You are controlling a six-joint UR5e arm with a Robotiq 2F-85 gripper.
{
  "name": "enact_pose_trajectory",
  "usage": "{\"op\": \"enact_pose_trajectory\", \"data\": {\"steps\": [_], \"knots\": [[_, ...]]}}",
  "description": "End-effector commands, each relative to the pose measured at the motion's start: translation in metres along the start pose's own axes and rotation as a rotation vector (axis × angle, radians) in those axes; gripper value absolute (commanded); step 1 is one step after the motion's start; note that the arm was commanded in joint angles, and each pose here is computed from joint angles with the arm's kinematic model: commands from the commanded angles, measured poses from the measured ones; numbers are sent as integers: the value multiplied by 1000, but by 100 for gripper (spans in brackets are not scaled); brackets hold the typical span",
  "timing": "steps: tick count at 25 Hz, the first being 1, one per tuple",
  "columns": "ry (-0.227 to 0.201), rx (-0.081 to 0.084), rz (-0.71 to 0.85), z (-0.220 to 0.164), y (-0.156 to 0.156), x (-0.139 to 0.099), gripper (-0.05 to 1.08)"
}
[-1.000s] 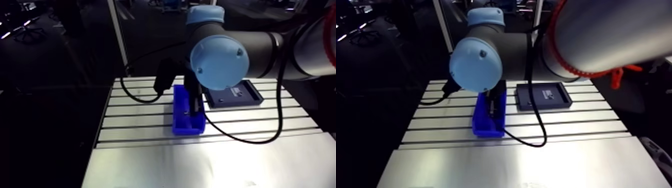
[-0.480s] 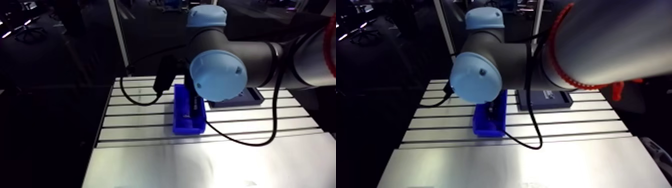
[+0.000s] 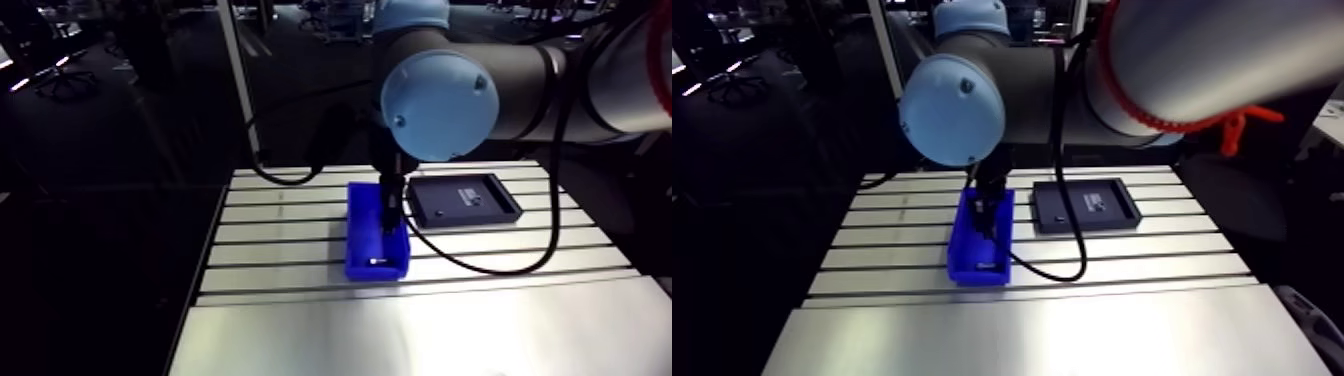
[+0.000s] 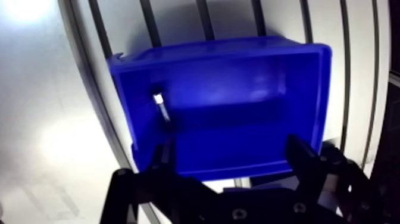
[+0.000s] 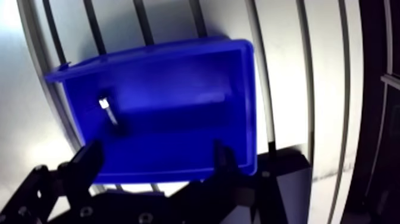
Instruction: Pick up the M10 bolt from the tray and put it into the blue bin.
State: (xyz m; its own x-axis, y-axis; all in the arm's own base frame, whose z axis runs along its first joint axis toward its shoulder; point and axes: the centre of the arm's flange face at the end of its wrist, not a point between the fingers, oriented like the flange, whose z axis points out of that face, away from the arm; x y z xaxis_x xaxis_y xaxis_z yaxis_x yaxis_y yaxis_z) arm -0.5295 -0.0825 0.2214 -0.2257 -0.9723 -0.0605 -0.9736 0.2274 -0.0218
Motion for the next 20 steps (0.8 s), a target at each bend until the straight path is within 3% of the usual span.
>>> {"op": "enact_pose_trajectory", "data": {"steps": [1, 5, 8, 13, 20], "knots": [[33, 69, 49, -53, 14, 3, 1], [21, 110, 148, -95, 25, 2, 1], [6, 116, 294, -116, 33, -3, 1], [-25, 93, 548, -154, 41, -9, 1], [-20, 64, 921, -197, 50, -11, 1]]}}
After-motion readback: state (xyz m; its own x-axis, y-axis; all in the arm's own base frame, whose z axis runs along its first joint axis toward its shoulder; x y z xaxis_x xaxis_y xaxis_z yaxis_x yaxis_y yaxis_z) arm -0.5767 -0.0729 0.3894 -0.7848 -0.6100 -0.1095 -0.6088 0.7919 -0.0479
